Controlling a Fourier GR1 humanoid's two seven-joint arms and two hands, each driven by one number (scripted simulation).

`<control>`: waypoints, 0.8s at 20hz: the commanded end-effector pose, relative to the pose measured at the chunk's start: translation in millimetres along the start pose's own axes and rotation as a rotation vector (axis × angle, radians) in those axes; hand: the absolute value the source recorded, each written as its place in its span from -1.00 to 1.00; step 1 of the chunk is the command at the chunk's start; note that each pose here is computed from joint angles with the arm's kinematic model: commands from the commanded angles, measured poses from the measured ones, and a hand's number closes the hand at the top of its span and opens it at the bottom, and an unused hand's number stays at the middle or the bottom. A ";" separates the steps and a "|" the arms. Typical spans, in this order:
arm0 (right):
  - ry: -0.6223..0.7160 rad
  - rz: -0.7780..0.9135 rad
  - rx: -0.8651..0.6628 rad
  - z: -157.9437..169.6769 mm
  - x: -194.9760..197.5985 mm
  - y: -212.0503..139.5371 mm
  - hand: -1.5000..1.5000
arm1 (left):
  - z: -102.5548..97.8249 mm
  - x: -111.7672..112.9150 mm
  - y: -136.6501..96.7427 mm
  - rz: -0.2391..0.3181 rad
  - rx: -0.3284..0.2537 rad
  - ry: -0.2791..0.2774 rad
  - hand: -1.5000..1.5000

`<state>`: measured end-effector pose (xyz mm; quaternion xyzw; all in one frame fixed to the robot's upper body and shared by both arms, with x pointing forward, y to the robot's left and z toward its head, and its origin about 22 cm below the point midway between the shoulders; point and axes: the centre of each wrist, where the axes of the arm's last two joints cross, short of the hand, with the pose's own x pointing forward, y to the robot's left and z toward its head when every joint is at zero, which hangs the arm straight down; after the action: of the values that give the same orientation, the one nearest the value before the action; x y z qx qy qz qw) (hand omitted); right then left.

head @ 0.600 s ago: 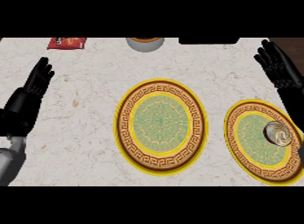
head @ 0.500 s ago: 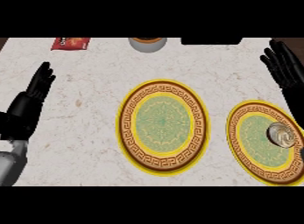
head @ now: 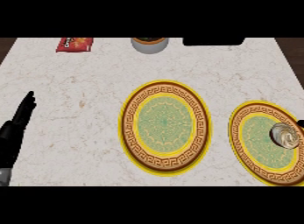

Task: Pick the cupcake from the plate and place it in the plate

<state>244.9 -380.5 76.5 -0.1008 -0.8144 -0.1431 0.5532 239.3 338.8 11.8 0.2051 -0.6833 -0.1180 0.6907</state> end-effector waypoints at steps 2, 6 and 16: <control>-0.098 -0.051 -0.255 52.4 -16.1 -43.6 -1.00 | 27.6 -15.4 15.1 -0.038 -0.004 0.017 0.00; -0.120 -0.050 -0.169 87.7 -6.3 -77.2 -1.00 | 23.7 0.3 -2.8 -0.025 -0.009 0.008 0.00; 0.236 0.421 0.205 67.1 54.6 -123.2 -1.00 | 29.0 -6.8 -10.6 -0.026 -0.006 0.003 0.00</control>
<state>140.3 -452.9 71.8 -0.1638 -0.7699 -0.0363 0.6157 217.9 336.3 -0.2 0.2147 -0.6771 -0.1285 0.6920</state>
